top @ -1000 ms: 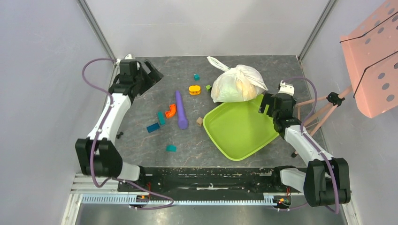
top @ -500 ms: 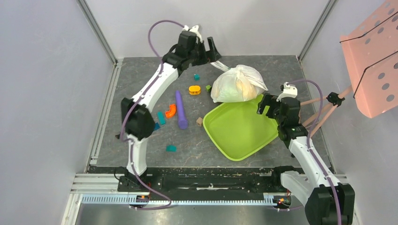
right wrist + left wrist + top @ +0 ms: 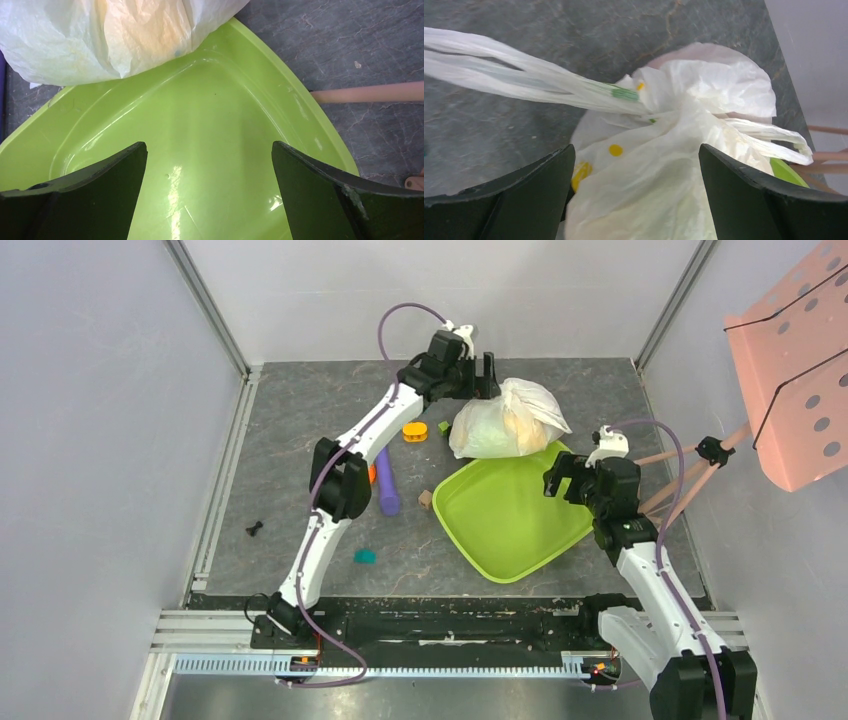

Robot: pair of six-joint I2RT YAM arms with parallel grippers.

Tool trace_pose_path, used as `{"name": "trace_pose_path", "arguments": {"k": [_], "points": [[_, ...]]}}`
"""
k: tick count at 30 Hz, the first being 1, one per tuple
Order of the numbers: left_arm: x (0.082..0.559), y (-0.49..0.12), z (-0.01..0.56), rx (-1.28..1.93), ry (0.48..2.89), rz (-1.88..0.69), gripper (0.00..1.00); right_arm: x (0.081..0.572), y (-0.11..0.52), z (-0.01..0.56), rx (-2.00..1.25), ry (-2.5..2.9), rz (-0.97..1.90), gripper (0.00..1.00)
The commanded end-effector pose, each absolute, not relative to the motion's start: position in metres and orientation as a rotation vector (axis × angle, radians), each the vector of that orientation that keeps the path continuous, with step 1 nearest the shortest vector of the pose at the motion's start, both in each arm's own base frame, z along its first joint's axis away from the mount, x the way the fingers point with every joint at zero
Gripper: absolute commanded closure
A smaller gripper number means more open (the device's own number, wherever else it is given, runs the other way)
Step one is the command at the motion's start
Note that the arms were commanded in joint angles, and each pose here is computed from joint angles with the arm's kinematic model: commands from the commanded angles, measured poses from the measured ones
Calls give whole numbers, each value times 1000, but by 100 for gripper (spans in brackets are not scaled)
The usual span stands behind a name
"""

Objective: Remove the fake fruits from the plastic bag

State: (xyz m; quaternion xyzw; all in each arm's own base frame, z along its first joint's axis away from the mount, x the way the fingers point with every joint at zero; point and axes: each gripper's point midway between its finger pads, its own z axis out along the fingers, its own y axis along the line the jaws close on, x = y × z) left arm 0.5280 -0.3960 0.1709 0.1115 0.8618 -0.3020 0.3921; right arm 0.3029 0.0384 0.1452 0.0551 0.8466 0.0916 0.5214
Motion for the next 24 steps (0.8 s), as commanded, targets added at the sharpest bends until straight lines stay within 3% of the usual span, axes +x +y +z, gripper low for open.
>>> {"name": "trace_pose_path", "arguments": {"k": [1,10,12,14,16,20,24], "points": [[524,-434,198,411,2038,-809,0,300,41,142,101,2034,227,2],[522,-451,159,414,2082,-811,3,297,40,134,95,2061,218,2],[522,-451,155,408,2091,-812,19,296,40,132,98,2065,218,2],[520,-452,158,410,2090,-822,49,296,40,131,100,2069,220,2],[518,-452,165,409,2083,-831,66,297,40,132,103,2069,221,2],[513,-452,205,413,2020,-867,87,296,40,132,117,2066,219,2],[499,-453,267,449,1902,-903,95,296,39,137,127,2050,219,2]]}}
